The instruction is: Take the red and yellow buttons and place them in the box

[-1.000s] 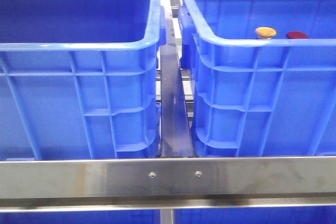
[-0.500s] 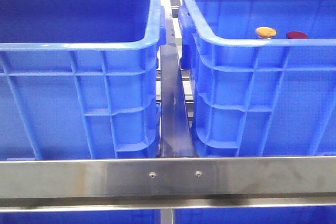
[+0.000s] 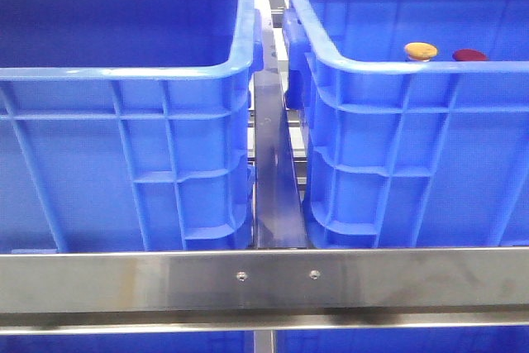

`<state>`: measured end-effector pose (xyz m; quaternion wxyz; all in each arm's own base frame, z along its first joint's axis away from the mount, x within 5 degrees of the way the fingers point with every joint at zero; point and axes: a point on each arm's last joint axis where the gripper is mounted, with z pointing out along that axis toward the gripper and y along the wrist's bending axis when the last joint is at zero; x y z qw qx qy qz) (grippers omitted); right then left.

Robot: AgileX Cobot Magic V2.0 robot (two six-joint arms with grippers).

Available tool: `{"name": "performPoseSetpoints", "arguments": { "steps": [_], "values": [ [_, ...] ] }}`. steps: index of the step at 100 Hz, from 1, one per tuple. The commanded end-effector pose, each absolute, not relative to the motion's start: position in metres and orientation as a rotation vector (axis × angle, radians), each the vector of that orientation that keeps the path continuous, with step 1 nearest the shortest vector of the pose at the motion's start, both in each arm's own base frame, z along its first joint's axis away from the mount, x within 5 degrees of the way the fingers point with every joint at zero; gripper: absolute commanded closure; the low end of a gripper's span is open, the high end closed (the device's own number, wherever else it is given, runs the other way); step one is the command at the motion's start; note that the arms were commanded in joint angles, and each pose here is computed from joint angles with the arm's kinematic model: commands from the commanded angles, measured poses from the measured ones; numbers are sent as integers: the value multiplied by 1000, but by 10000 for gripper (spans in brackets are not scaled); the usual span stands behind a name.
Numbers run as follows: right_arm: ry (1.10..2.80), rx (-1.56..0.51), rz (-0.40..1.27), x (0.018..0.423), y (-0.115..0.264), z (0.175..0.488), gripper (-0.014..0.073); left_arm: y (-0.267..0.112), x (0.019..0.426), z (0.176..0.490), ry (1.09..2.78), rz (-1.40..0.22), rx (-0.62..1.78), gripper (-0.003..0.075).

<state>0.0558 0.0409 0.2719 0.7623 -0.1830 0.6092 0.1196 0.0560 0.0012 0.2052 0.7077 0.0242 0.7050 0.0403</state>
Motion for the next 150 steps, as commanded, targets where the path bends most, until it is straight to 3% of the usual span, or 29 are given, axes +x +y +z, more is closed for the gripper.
{"name": "performPoseSetpoints", "arguments": {
  "steps": [1, 18, 56, 91, 122, 150],
  "values": [
    [1275, -214, 251, 52, 30, 285, 664, 1, 56, 197, 1507, 84, 43, 740],
    [1333, -206, 113, 52, 23, 279, 664, 1, 56, 197, 1507, 84, 43, 740],
    [1617, -131, -2, 56, 12, 254, 664, 1, 56, 197, 1507, 84, 43, 740],
    [1476, -61, -194, 53, -2, 263, 664, 1, 56, 197, 1507, 84, 43, 740],
    [1336, 27, -186, 54, -7, 239, 664, 1, 56, 197, 1507, 84, 43, 740],
    [1328, -17, -103, 52, -2, 223, 664, 1, 56, 197, 1507, 84, 43, 740]
  ]
}}
